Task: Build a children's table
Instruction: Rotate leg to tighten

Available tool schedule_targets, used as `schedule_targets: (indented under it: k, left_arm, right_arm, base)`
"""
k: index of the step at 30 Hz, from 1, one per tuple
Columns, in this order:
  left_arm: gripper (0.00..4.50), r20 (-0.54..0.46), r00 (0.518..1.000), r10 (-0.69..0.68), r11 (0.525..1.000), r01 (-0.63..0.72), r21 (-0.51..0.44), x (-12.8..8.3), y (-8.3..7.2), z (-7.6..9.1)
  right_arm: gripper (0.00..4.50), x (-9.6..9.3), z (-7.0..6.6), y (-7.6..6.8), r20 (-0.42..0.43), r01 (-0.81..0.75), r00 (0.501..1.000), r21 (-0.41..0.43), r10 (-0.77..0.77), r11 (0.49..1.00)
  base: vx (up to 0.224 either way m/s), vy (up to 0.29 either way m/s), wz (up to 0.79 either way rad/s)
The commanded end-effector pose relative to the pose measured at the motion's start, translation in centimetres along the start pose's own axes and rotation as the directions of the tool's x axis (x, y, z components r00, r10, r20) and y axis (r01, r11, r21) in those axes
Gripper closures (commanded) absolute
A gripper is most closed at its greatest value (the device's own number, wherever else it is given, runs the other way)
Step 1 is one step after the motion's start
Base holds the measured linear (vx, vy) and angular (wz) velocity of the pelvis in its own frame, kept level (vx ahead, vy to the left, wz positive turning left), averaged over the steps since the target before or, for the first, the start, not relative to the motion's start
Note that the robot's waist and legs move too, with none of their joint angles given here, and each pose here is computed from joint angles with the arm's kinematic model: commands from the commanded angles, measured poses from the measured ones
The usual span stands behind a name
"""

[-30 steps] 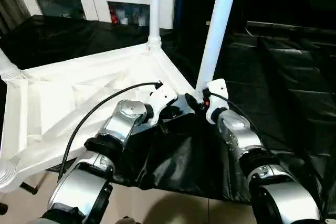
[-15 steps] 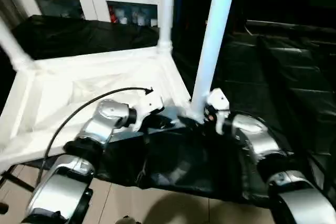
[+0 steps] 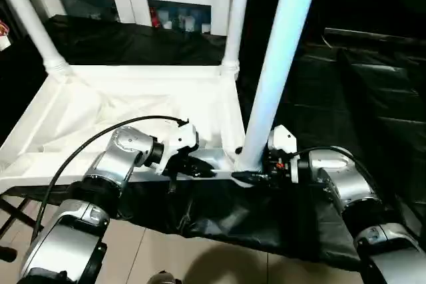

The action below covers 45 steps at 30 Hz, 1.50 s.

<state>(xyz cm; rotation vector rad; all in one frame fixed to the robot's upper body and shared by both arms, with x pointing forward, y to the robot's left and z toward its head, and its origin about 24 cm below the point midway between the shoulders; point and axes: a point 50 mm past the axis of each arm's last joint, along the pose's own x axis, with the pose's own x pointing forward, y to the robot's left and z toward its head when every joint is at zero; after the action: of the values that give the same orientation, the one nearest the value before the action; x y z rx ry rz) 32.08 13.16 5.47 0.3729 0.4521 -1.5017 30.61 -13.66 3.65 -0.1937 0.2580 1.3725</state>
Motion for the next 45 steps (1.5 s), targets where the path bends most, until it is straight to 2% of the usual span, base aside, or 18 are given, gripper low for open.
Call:
schedule_targets:
  k: [1, 8, 11, 13, 15, 16, 19, 20, 21, 22, 24, 25, 27, 30, 33, 34, 37, 45]
  left_arm:
    - [4.5, 0.089, 0.996, 0.021, 0.998, -0.027, 0.059, 0.1, 0.5, 2.3]
    - [4.5, 0.1, 0.985, 0.14, 0.988, -0.145, 0.044, 1.6, 1.2, 2.7]
    - [4.5, 0.112, 0.96, 0.259, 0.966, -0.26, -0.002, 2.9, 2.0, 3.5]
    - [4.5, 0.108, 0.957, 0.27, 0.963, -0.271, -0.007, 3.1, 2.1, 3.6]
    - [4.5, 0.1, 0.938, 0.332, 0.943, -0.331, -0.025, 4.0, 2.5, 4.1]
    - [4.5, 0.094, 0.908, 0.409, 0.912, -0.406, -0.052, 4.9, 2.9, 4.7]
    - [4.5, 0.093, 0.896, 0.434, 0.901, -0.43, -0.064, 5.3, 3.1, 5.0]
    - [4.5, 0.089, 0.882, 0.462, 0.886, -0.457, -0.075, 5.9, 3.2, 5.3]
    - [4.5, 0.089, 0.882, 0.462, 0.886, -0.457, -0.075, 5.9, 3.2, 5.3]
    - [4.5, 0.087, 0.88, 0.468, 0.884, -0.463, -0.07, 6.6, 3.1, 5.6]
    - [4.5, 0.093, 0.883, 0.46, 0.888, -0.456, -0.061, 6.9, 3.0, 5.7]
    - [4.5, 0.096, 0.885, 0.455, 0.89, -0.451, -0.057, 7.0, 2.9, 5.8]
    - [4.5, 0.097, 0.889, 0.448, 0.894, -0.445, -0.052, 6.8, 2.9, 5.7]
    - [4.5, 0.112, 0.918, 0.381, 0.924, -0.383, -0.002, 6.1, 2.6, 5.2]
    - [4.5, 0.104, 0.932, 0.346, 0.938, -0.348, -0.004, 5.7, 2.4, 4.7]
    - [4.5, 0.116, 0.954, 0.276, 0.959, -0.282, 0.031, 5.0, 1.9, 4.4]
    - [4.5, 0.115, 0.972, 0.203, 0.976, -0.211, 0.062, 3.9, 1.5, 3.9]
    - [4.5, 0.071, 0.992, 0.102, 0.99, -0.108, 0.09, 1.2, 0.9, 2.4]
  right_arm:
    - [1.75, 1.2, -0.5, 1.3, -0.01, -0.116, 0.993, 0.016, 0.116, 0.993]
    - [1.77, 2.5, -0.8, 1.6, 0.055, -0.03, 0.998, 0.087, 0.025, 0.996]
    - [1.77, 3.7, -0.9, 0.4, 0.036, 0.175, 0.983, 0.136, -0.182, 0.975]
    - [1.77, 3.8, -1.0, 0.2, 0.025, 0.213, 0.975, 0.138, -0.219, 0.967]
    - [1.77, 4.5, -1.0, -0.5, -0.001, 0.335, 0.941, 0.151, -0.339, 0.93]
    - [1.77, 5.4, -1.0, -1.3, -0.045, 0.491, 0.869, 0.184, -0.492, 0.851]
    - [1.77, 5.8, -0.9, -1.7, -0.067, 0.556, 0.829, 0.193, -0.555, 0.808]
    - [1.77, 6.2, -0.8, -2.0, -0.089, 0.62, 0.783, 0.205, -0.616, 0.757]
    - [1.77, 6.2, -0.8, -2.0, -0.089, 0.62, 0.783, 0.205, -0.616, 0.757]
    - [1.77, 7.3, 0.1, -2.1, -0.062, 0.629, 0.772, 0.206, -0.632, 0.749]
    - [1.77, 8.0, 0.8, -2.1, -0.033, 0.621, 0.776, 0.207, -0.63, 0.756]
    - [1.22, 8.1, 0.9, -2.1, -0.023, 0.62, 0.776, 0.209, -0.63, 0.756]
    - [1.22, 8.0, 1.1, -2.2, -0.011, 0.61, 0.782, 0.22, -0.623, 0.761]
    - [0.8, 7.3, 1.1, -2.4, 0.001, 0.578, 0.809, 0.175, -0.587, 0.797]
    - [0.76, 6.7, 1.0, -2.4, 0.013, 0.539, 0.837, 0.152, -0.547, 0.828]
    - [0.76, 5.7, 0.8, -2.3, 0.024, 0.467, 0.881, 0.103, -0.472, 0.878]
    - [0.76, 4.3, 0.4, -2.0, 0.032, 0.365, 0.929, 0.064, -0.368, 0.929]
    - [0.76, 1.7, 0.1, -0.8, 0.032, 0.122, 0.992, 0.009, -0.122, 0.992]
  base:
    - [0.0, 0.0, 0.0]
    - [0.0, 0.0, 0.0]
    - [0.0, 0.0, 0.0]
    - [0.0, 0.0, 0.0]
    - [0.0, 0.0, 0.0]
    - [0.0, 0.0, 0.0]
    - [0.0, 0.0, 0.0]
    - [0.0, 0.0, 0.0]
    - [0.0, 0.0, 0.0]
    - [0.0, 0.0, 0.0]
    - [0.0, 0.0, 0.0]
    - [0.0, 0.0, 0.0]
    - [0.0, 0.0, 0.0]
    - [0.0, 0.0, 0.0]
    - [0.0, 0.0, 0.0]
    - [0.0, 0.0, 0.0]
    - [0.0, 0.0, 0.0]
    - [0.0, 0.0, 0.0]
